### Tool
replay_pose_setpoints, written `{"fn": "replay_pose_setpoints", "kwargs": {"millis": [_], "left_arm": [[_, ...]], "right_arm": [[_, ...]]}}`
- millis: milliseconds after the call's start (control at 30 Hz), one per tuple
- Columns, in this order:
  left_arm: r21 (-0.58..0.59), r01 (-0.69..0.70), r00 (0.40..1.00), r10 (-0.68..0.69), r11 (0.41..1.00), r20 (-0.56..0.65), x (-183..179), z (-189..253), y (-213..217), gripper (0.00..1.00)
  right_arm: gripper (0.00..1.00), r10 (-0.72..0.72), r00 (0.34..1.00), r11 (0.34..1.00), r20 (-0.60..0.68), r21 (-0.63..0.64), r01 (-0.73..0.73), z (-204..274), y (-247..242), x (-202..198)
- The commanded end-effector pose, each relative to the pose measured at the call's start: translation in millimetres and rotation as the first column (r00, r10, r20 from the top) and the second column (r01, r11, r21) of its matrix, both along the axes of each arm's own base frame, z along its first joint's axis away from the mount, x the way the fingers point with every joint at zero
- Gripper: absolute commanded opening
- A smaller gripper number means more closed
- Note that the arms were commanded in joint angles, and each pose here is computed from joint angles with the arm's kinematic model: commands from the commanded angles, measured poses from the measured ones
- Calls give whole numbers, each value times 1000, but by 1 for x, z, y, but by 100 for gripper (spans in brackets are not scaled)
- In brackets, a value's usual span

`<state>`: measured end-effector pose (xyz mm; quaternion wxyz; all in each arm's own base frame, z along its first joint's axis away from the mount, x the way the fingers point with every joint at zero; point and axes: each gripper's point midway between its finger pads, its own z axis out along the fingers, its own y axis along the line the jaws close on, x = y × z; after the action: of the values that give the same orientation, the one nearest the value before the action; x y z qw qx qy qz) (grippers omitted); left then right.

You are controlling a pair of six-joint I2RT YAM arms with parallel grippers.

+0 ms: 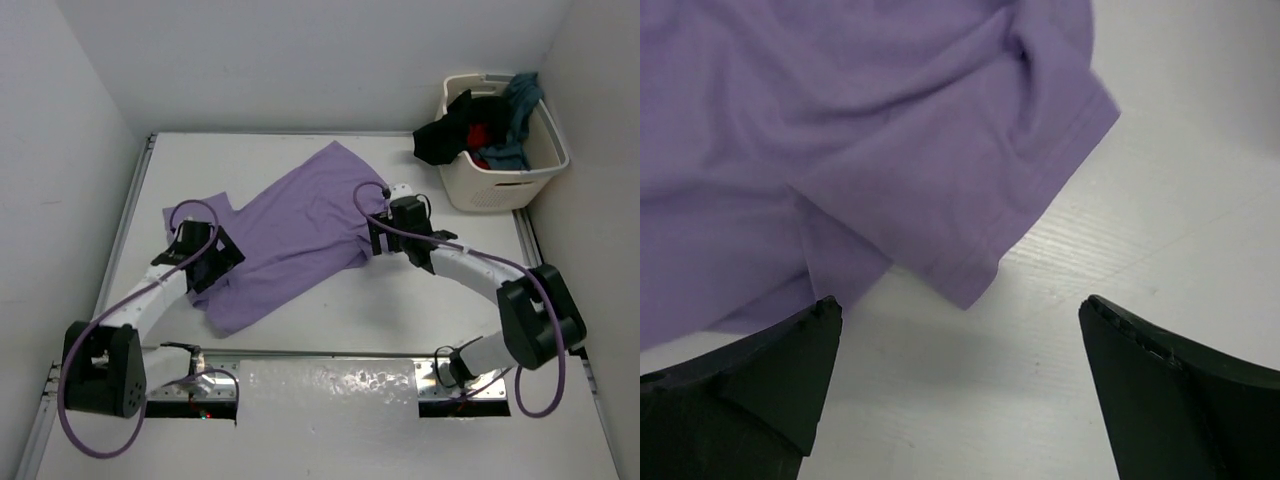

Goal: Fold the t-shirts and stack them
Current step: Flatten out the tshirt

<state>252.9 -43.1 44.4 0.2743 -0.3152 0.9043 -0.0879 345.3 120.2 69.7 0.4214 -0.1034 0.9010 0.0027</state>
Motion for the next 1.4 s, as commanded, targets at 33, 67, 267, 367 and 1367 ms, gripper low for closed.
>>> {"fn": "replay_pose_setpoints", "kwargs": {"millis": [33, 67, 267, 367, 1367], "left_arm": [[3, -9, 995, 9, 1000, 99, 50, 8, -4, 100], [10, -7, 995, 6, 1000, 98, 55, 8, -4, 99], [12, 54, 996, -54, 998, 64, 78, -16, -12, 99], [19, 86, 996, -86, 996, 33, 87, -22, -16, 98], [142, 166, 974, -184, 976, 129, 38, 72, -70, 100]], "right_arm": [[99, 50, 999, 999, -13, 9, -50, -1, 18, 17], [99, 67, 998, 998, -12, 21, -66, 1, 25, 22], [99, 107, 994, 993, -38, 45, -105, -20, 50, 54], [99, 101, 991, 993, -83, 63, -96, -40, 59, 64], [99, -160, 964, 982, -211, 65, 177, -5, -32, -138]]}}
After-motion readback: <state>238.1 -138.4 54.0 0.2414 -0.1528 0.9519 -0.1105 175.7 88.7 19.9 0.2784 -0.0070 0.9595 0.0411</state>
